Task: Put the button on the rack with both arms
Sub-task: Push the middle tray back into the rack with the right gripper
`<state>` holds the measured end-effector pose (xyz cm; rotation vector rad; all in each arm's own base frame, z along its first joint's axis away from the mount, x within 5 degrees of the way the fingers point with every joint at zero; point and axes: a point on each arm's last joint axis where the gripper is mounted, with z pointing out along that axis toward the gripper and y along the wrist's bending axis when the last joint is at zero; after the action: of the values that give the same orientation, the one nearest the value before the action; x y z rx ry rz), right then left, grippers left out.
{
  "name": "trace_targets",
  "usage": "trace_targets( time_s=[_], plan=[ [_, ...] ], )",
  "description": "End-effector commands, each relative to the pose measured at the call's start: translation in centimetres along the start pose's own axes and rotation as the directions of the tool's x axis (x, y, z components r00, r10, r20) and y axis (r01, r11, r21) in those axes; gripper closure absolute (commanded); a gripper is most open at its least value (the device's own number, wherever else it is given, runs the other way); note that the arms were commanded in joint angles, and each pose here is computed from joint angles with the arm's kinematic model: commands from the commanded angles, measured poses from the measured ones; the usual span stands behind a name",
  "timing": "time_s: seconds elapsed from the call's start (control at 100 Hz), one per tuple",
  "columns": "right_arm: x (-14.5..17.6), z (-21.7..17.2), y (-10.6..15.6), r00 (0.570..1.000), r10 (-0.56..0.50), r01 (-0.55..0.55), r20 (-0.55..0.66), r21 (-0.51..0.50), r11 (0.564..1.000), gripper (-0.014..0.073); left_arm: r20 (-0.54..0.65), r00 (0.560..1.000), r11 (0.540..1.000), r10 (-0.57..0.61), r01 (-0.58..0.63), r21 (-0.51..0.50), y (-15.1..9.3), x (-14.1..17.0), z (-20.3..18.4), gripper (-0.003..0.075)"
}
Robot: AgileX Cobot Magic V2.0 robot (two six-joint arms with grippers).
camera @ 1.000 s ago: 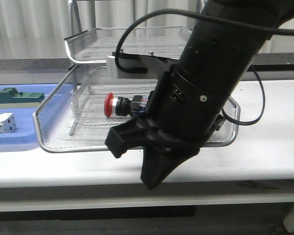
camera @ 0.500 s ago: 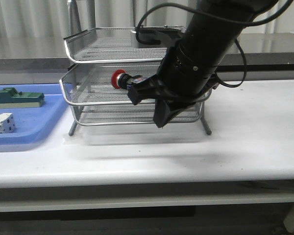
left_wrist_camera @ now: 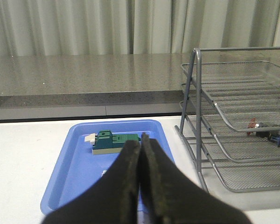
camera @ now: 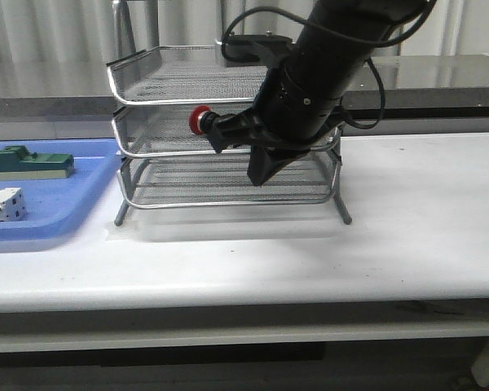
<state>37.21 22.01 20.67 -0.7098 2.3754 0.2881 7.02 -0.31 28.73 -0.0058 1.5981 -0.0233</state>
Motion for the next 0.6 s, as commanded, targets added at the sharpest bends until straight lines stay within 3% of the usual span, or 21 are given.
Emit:
trace_targets(
  time_s=[0.0,0.35,0.59],
  plan=[
    [-2.7,-2.8,-0.4,0.991,-0.018,0.015,0.134,0.022,1.0,0.0654,0.081,0.997,0.999,-0.01,0.013,-0.034,0.3,-1.5,-0.1,0.0741],
    [-2.2,-5.5,0.1,0.999,0.013,-0.013,0.033,-0.011,1.0,0.0654,0.081,0.997,0.999,-0.01,0.013,-0.034,0.3,-1.5,-0.1,0.0741],
    [-1.2,-8.8,-0.5,0.997,0.034,-0.035,0.066,0.005,0.999,0.0654,0.081,0.997,0.999,-0.01,0.013,-0.034,0.3,-1.5,-0.1,0.0741]
  ],
)
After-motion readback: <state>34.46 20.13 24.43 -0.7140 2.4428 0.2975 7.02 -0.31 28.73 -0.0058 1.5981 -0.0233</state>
